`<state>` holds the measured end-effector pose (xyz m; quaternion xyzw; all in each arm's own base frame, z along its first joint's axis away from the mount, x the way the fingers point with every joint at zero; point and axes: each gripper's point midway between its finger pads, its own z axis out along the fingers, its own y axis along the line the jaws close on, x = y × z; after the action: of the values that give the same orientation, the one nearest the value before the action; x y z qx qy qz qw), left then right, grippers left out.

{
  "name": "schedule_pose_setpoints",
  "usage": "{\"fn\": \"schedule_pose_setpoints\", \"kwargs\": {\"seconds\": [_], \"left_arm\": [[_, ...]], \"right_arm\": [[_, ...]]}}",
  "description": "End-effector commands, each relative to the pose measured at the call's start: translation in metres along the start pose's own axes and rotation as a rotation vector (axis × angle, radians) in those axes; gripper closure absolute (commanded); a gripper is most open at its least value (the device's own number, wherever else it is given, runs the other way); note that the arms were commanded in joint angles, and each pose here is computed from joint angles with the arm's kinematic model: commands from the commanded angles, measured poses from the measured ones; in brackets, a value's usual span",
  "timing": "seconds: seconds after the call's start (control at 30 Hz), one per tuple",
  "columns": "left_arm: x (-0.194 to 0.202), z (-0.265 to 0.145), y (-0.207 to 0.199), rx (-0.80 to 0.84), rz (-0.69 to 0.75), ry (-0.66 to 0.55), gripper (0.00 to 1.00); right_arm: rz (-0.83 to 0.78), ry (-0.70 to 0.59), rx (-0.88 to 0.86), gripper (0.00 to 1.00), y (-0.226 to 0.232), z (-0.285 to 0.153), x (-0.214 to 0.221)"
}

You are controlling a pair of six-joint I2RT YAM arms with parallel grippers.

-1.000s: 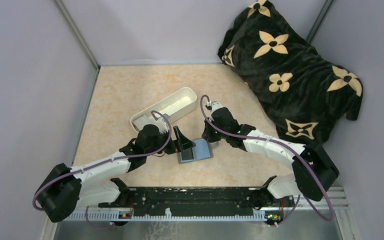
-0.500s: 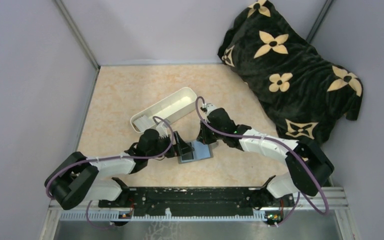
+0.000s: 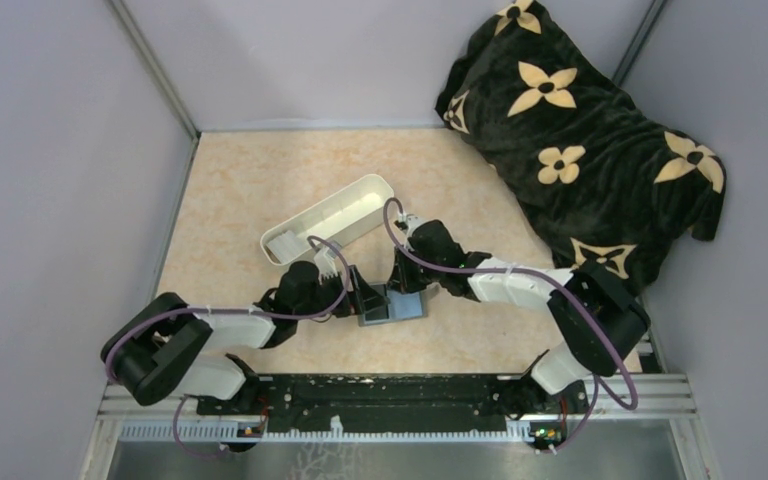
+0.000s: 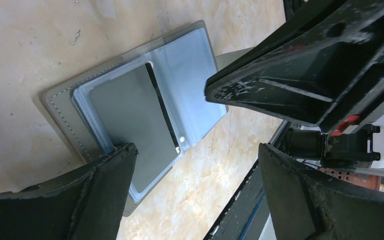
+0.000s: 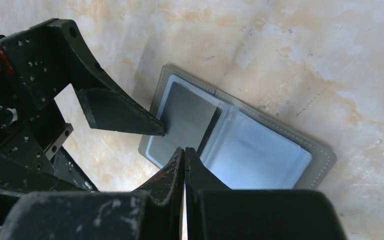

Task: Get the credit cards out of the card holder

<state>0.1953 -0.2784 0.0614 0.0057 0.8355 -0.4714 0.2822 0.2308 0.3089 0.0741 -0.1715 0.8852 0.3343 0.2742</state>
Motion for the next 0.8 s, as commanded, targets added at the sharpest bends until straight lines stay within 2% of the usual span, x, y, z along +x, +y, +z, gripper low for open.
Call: {"fn": "schedule_pose_setpoints", "kwargs": {"seconds": [0.0, 0.07, 0.17, 0.27, 0.57, 0.77], "left_arm": [[0.016, -0.002, 0.020, -0.046, -0.016, 0.040, 0.02], [0.018, -0.001, 0.021, -0.046, -0.020, 0.045, 0.02], [0.018, -0.001, 0.022, -0.047, -0.024, 0.045, 0.02], [0.019, -0.001, 0.022, -0.044, -0.026, 0.050, 0.02], [0.019, -0.001, 0.022, -0.046, -0.025, 0.048, 0.02], [0.020, 0.000, 0.023, -0.045, -0.029, 0.056, 0.02]], "right_arm": [[-0.010, -0.010, -0.058, 1.00, 0.010, 0.010, -0.001], [-0.009, -0.004, -0.068, 0.94, 0.009, 0.013, 0.003], [-0.003, 0.018, -0.075, 0.75, 0.006, 0.019, 0.012], [0.009, 0.036, -0.084, 0.68, 0.003, 0.024, 0.021], [0.021, 0.057, -0.039, 0.66, -0.016, 0.030, 0.036], [0.046, 0.098, -0.098, 0.66, -0.015, 0.043, 0.053]]}}
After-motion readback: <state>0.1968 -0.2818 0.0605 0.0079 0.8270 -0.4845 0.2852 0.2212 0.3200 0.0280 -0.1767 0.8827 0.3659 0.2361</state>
